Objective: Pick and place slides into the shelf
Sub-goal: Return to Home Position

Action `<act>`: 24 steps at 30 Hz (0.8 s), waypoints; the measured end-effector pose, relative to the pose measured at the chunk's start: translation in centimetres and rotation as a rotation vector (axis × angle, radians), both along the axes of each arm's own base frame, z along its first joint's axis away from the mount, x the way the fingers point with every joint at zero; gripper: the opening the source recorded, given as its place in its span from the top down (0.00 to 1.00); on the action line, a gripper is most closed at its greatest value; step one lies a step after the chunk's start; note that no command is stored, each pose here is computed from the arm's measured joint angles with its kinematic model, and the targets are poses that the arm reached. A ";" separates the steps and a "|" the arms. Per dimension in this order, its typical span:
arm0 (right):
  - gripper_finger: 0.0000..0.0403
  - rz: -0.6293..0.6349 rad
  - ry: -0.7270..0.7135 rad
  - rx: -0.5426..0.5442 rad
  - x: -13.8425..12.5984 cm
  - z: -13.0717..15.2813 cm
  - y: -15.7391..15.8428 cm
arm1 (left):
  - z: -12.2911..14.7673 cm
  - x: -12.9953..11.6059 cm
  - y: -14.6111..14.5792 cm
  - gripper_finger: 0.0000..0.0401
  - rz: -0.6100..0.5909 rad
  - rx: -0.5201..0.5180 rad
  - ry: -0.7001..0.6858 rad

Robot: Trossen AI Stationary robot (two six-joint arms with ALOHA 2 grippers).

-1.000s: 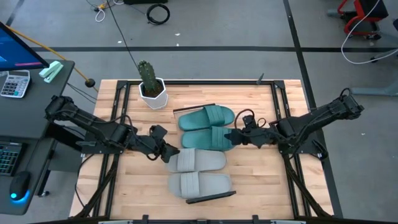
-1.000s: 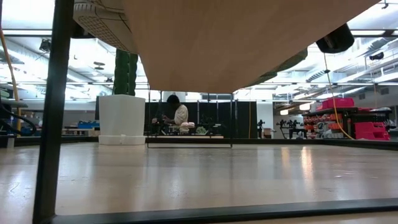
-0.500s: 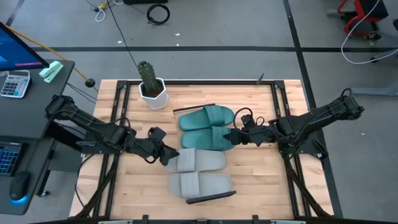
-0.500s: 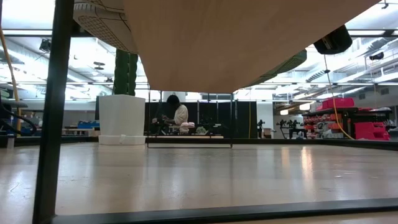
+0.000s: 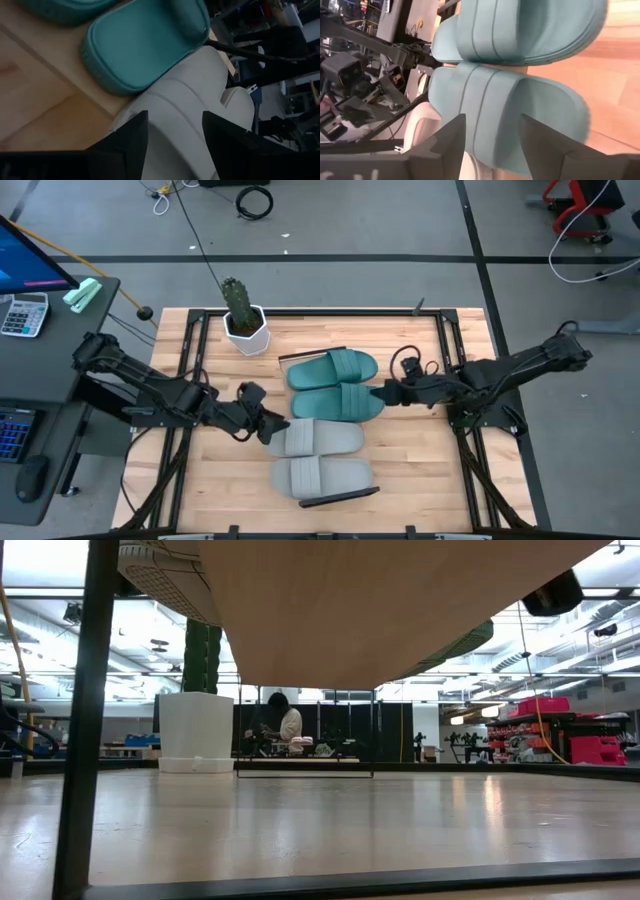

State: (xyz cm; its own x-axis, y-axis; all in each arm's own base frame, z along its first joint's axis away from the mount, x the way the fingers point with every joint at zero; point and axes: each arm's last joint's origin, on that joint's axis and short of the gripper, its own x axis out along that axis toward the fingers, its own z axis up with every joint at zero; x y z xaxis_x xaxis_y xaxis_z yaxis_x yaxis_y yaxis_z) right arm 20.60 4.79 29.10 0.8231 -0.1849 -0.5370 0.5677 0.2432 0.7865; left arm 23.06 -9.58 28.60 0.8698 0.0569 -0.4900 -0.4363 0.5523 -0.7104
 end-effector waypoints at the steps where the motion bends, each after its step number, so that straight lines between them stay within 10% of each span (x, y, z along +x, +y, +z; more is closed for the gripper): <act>1: 0.54 0.002 -0.002 -0.001 -0.4 0.2 -0.1 | 0.1 0.0 0.0 0.52 -0.005 0.012 -0.009; 14: 0.56 0.160 0.024 -0.039 -6.4 1.8 0.7 | 2.4 0.2 -0.2 0.68 -0.039 0.325 -0.201; 24: 0.97 0.332 0.047 -0.108 -9.4 2.0 1.2 | 4.2 -0.2 -1.7 0.93 -0.004 0.595 -0.318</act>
State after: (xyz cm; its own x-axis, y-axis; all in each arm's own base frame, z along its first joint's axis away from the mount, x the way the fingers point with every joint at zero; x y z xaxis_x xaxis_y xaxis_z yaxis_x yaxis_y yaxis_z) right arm 11.17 6.03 31.10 0.8226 0.0312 -0.5678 0.4788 0.5007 0.7211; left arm 22.83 -11.25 32.76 0.9673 0.2348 -0.0963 -0.2538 0.8902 -0.3784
